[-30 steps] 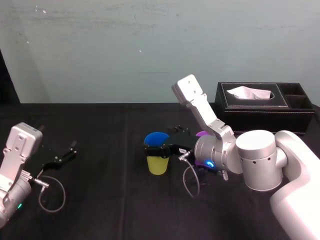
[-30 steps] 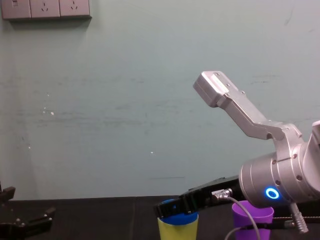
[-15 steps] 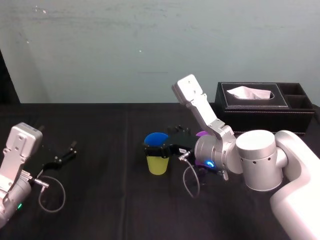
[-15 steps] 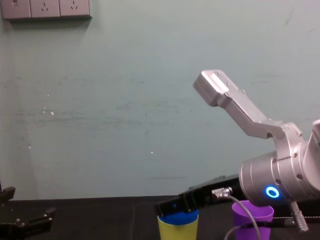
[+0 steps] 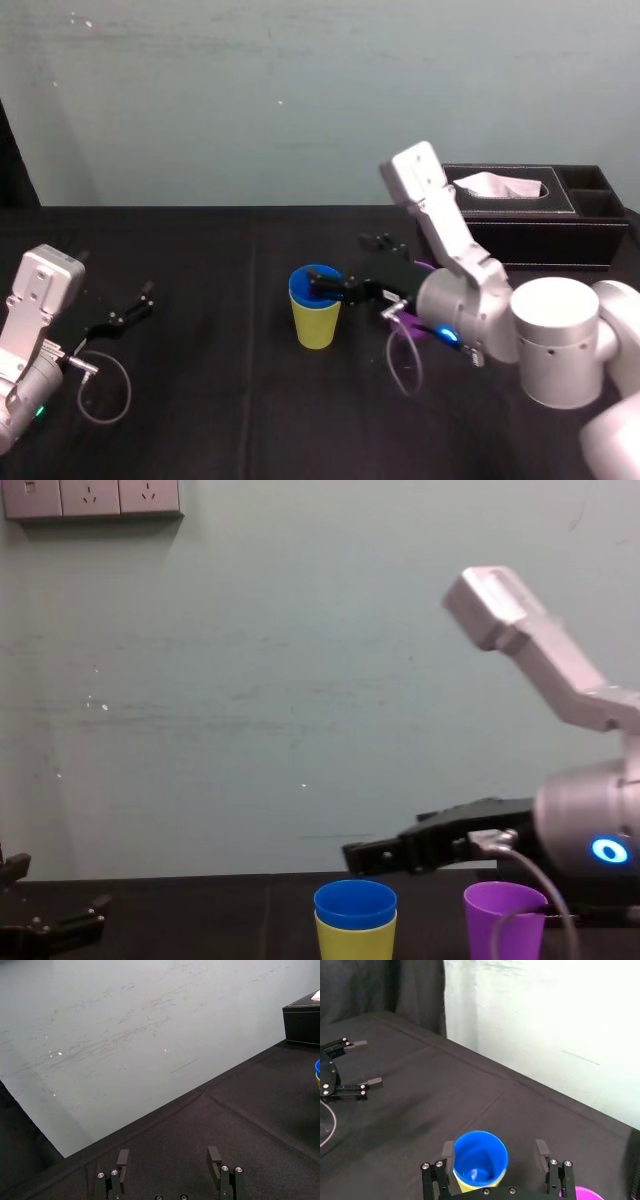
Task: Stack the three plastic cups sequentially using one hand.
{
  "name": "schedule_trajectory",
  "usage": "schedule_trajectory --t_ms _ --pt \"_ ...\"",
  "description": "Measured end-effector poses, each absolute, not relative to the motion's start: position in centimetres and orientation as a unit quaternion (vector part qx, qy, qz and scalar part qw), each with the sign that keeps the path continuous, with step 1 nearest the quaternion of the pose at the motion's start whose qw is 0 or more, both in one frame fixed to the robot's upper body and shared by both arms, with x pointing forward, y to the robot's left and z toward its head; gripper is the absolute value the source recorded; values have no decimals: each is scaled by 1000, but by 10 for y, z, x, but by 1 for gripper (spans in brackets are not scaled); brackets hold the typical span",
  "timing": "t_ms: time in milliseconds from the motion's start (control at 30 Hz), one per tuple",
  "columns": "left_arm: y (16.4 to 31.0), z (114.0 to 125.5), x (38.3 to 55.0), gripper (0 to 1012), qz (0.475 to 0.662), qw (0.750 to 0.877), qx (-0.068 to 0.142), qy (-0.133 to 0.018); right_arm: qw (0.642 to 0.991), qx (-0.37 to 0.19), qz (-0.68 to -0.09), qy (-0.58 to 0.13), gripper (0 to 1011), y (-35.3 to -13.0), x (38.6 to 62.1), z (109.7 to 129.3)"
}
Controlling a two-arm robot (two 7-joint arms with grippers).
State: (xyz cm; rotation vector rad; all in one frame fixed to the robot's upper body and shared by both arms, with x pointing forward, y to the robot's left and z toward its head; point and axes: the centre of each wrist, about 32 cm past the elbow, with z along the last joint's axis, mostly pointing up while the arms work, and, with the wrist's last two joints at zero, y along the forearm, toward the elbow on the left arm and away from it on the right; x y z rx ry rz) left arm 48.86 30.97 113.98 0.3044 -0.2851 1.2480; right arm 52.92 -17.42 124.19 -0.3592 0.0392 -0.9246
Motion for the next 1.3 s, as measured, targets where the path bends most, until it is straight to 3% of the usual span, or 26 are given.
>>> schedule_trajectory --t_ms 333,633,1300 --pt "310 1140 489 1000 580 791 141 -132 864 -185 -465 52 1003 -208 486 1236" --pt "310 1140 489 1000 580 791 141 -132 845 -211 -486 76 1003 -226 465 1224" --pt "310 1140 489 1000 580 791 141 -132 804 -247 -535 81 1003 -219 473 1200"
